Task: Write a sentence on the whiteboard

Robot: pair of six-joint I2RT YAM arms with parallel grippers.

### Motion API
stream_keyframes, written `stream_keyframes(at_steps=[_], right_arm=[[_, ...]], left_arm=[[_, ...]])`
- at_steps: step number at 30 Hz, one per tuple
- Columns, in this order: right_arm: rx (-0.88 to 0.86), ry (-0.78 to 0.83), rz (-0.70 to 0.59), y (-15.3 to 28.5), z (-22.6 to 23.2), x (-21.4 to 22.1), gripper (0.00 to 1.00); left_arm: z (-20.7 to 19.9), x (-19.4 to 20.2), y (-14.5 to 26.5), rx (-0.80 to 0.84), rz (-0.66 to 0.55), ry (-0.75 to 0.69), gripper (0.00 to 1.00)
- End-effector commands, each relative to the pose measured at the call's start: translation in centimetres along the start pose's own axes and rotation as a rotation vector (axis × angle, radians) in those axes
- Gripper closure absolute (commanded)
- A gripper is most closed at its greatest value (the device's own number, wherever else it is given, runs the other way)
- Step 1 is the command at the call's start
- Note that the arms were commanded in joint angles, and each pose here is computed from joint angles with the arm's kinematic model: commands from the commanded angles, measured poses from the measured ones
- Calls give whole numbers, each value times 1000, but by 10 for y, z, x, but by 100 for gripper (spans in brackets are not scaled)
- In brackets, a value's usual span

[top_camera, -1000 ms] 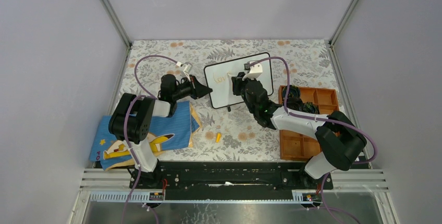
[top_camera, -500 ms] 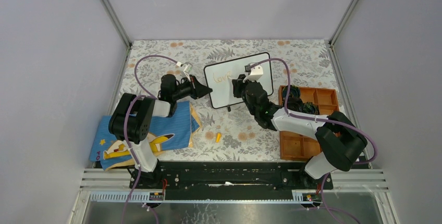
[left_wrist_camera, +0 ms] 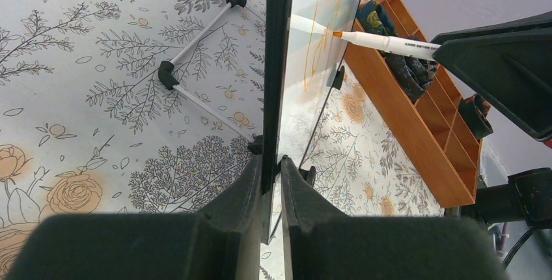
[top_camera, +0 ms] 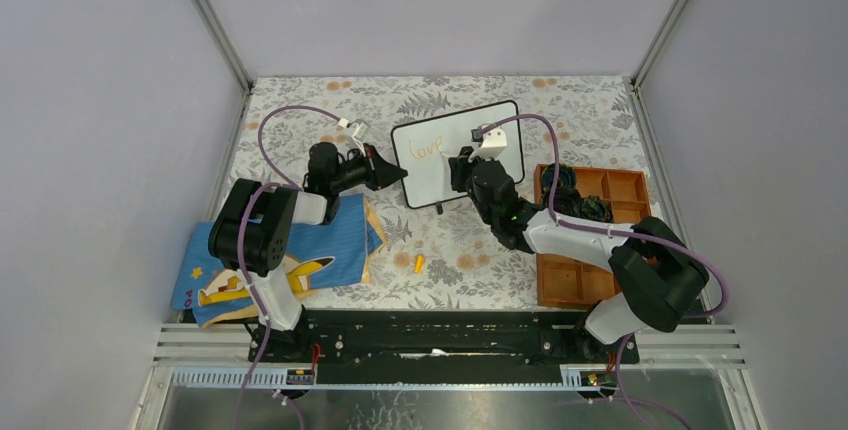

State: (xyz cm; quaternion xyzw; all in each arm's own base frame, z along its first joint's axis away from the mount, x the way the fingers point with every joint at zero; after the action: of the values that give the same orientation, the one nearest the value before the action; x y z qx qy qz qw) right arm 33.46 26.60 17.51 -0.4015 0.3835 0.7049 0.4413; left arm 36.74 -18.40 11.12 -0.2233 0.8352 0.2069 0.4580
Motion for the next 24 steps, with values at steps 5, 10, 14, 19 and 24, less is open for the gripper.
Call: stream_keyframes(at_steps=[5, 10, 14, 19, 24], right_arm=[[100, 27, -48, 5, -19, -14, 100], [105, 26, -68, 6, -22, -23, 100], [90, 25, -98, 13, -20, -34, 100], [65, 3, -166, 29, -18, -58, 100], [0, -67, -182, 38, -17, -78, 100]], left_arm=[[2, 5, 1, -26, 29, -6, 100], [2, 5, 1, -26, 29, -9, 100], [2, 6, 1, -26, 31, -7, 100], [2, 6, 1, -25, 31, -8, 100], [1, 6, 1, -24, 31, -8, 100]])
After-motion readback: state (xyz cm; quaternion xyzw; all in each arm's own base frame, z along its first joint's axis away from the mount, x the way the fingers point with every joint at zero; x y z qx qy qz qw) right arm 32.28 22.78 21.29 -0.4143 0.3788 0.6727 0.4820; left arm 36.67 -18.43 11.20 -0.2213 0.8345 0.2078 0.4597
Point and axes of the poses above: each gripper's point midway between its finger pads, its own y axis back along the fingers, its own z axis along the line the jaws close on, x = y × z, the point moved 3 cm from there along y, back along the fingers, and after that the axes turned 7 degrees about -y, right-handed, at the moved point
